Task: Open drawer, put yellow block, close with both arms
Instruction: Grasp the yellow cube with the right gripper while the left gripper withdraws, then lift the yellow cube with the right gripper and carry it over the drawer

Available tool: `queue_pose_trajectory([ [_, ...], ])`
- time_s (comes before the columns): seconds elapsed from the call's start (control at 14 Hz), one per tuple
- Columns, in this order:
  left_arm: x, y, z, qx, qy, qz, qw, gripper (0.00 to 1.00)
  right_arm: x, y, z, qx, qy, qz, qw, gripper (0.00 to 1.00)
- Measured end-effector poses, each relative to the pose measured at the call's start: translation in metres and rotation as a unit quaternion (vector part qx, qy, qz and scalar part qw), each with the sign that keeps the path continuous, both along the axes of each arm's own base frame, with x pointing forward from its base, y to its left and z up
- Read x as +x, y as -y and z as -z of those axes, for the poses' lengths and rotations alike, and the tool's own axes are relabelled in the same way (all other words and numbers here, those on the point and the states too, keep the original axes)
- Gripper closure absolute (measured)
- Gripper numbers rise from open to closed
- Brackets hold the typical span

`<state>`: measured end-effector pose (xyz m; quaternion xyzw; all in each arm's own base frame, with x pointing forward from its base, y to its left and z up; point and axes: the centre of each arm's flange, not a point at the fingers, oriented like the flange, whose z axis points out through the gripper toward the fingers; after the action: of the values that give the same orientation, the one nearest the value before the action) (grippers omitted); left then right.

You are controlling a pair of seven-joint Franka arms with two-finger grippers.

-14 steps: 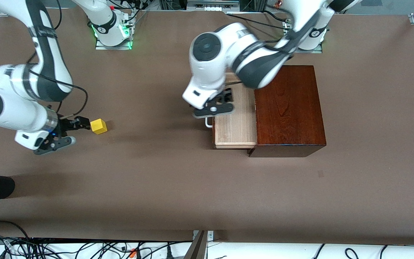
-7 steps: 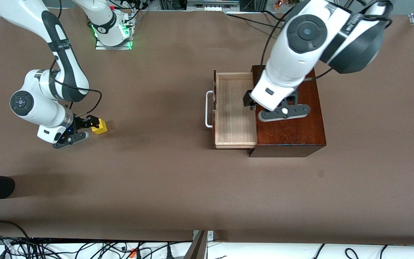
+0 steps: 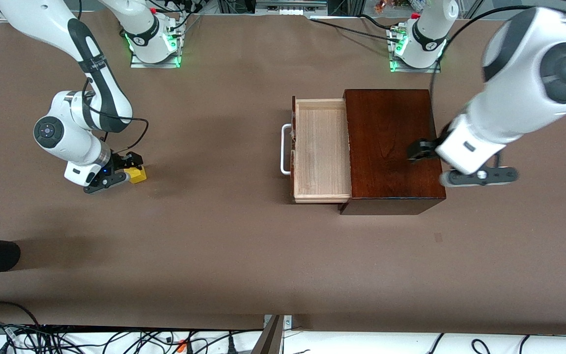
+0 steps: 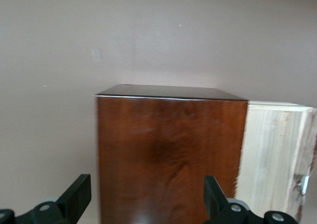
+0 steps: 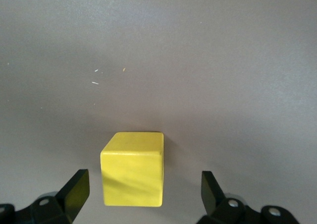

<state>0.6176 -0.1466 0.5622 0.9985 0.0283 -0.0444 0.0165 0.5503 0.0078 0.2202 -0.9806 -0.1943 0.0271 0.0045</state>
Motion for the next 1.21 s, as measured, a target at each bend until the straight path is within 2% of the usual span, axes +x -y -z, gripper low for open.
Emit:
queue_pose_trajectory([
  [0.14,-0.013,-0.027,-0.016,0.002,0.006,0.01,1.0,0.0,0.0,-0.001,0.0,0.0,-0.001,-0.001,1.0,0.04],
  [0.29,-0.03,-0.048,-0.032,0.005,0.014,0.015,1.0,0.0,-0.002,-0.001,0.002,0.0,-0.003,-0.001,1.0,0.13],
  [0.5,-0.053,-0.073,-0.055,0.01,0.029,0.02,0.999,0.0,-0.006,-0.002,0.006,0.0,-0.008,-0.002,1.0,0.17],
  [0.57,-0.058,-0.076,-0.059,0.01,0.032,0.021,0.999,0.0,-0.007,-0.002,0.007,0.0,-0.009,-0.003,1.0,0.23],
  [0.71,-0.063,-0.077,-0.063,0.01,0.034,0.025,0.999,0.0,-0.007,-0.002,0.007,0.001,-0.009,-0.003,1.0,0.3],
  [0.79,-0.064,-0.077,-0.063,0.01,0.033,0.028,0.999,0.0,-0.007,-0.003,0.007,0.001,-0.01,-0.004,1.0,0.36],
  [0.86,-0.064,-0.078,-0.063,0.009,0.033,0.036,0.999,0.0,-0.007,-0.005,0.008,0.001,-0.01,-0.006,1.0,0.36],
  [0.93,-0.064,-0.079,-0.063,0.009,0.032,0.043,0.999,0.0,-0.008,-0.006,0.008,0.002,-0.01,-0.007,1.0,0.43],
  [1.07,-0.064,-0.08,-0.063,0.009,0.032,0.05,0.998,0.0,-0.007,-0.01,0.007,0.003,-0.009,-0.018,1.0,0.45],
  [1.21,-0.065,-0.08,-0.064,0.009,0.033,0.053,0.998,0.0,-0.002,-0.018,-0.002,0.007,0.003,-0.052,0.999,0.45],
])
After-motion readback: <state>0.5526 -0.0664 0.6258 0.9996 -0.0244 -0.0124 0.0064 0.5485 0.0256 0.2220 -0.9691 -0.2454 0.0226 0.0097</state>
